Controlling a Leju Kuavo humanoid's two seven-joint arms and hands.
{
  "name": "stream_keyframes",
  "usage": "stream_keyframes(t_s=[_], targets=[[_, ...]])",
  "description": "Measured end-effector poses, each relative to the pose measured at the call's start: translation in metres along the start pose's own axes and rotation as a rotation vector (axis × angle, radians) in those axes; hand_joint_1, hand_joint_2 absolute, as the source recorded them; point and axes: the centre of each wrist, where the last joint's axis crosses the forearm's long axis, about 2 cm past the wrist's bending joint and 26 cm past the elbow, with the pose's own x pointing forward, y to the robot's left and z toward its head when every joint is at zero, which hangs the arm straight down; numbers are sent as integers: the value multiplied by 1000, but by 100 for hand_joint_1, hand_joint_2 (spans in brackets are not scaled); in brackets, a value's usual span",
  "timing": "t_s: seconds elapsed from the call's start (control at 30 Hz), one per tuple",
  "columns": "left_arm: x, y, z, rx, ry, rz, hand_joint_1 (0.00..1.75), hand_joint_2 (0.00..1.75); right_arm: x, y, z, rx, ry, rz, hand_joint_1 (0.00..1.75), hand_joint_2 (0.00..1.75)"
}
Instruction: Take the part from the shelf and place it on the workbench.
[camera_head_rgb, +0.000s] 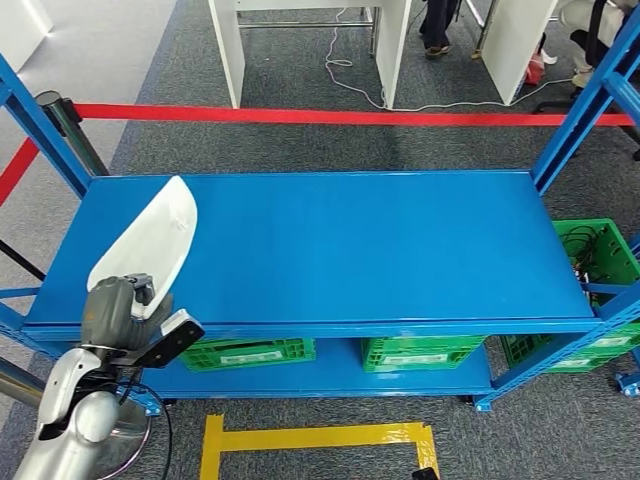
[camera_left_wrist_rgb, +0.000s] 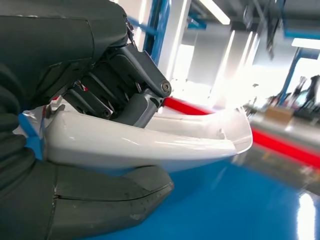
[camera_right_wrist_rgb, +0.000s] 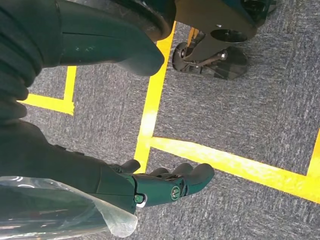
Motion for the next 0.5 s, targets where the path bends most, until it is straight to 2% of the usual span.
stream_keyframes(t_s=[0.23,0.5], targets=[[22,8,26,164,-168,256,175,175,1,6,3,-42,-4,-22,0,175],[40,16,33,210,-197,309,175,175,4,10,4,-43,-4,-38,0,175]])
